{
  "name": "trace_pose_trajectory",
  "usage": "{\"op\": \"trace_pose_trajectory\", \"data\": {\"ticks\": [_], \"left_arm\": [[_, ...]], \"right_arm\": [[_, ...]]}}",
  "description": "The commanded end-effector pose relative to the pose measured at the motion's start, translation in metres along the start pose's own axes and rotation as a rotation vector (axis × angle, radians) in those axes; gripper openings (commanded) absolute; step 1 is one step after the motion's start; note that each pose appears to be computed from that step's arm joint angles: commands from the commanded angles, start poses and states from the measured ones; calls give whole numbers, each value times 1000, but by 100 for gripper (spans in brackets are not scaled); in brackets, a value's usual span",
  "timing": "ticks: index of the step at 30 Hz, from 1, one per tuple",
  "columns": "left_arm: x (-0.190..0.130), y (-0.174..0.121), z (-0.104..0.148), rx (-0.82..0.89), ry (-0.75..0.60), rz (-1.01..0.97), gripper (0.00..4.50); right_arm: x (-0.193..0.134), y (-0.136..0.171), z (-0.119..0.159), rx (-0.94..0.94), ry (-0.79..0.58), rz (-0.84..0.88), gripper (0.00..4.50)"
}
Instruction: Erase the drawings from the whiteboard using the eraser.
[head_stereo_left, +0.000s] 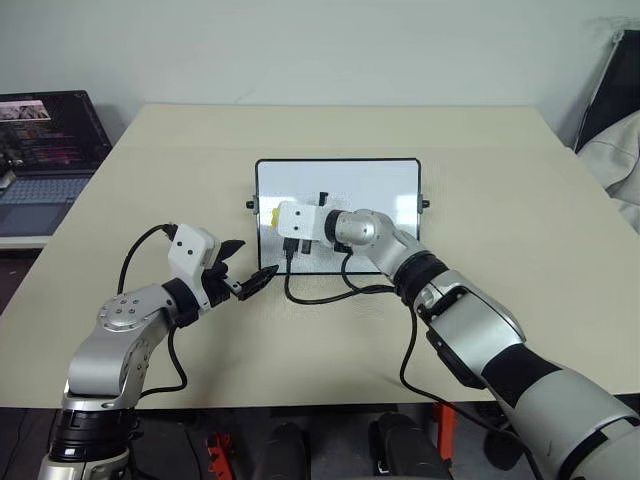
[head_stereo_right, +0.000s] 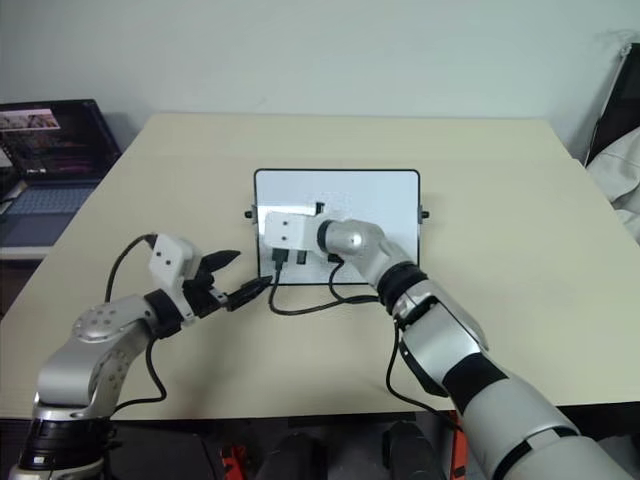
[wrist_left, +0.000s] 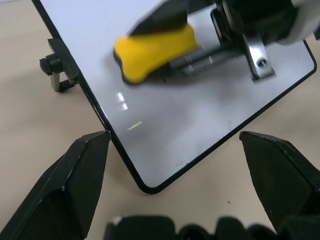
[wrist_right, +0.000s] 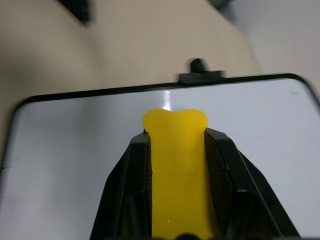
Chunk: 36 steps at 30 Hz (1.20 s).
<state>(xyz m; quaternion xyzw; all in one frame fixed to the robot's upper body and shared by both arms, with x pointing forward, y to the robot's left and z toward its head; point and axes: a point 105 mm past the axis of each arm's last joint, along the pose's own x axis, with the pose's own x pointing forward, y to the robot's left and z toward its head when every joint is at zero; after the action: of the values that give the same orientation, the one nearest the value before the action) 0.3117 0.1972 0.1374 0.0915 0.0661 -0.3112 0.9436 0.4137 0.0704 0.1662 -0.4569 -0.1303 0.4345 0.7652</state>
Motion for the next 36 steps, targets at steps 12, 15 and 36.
{"op": "trace_pose_trajectory", "data": {"ticks": [12,15,36], "left_arm": [[1,-2,13,33,-43,-8,450],[1,-2,13,33,-42,-10,450],[2,-3,14,34,-43,-14,450]], "right_arm": [[-35,66,-57,-48,132,371,112],[-26,27,-46,-68,107,135,112],[-34,40,-54,-188,136,215,112]]}}
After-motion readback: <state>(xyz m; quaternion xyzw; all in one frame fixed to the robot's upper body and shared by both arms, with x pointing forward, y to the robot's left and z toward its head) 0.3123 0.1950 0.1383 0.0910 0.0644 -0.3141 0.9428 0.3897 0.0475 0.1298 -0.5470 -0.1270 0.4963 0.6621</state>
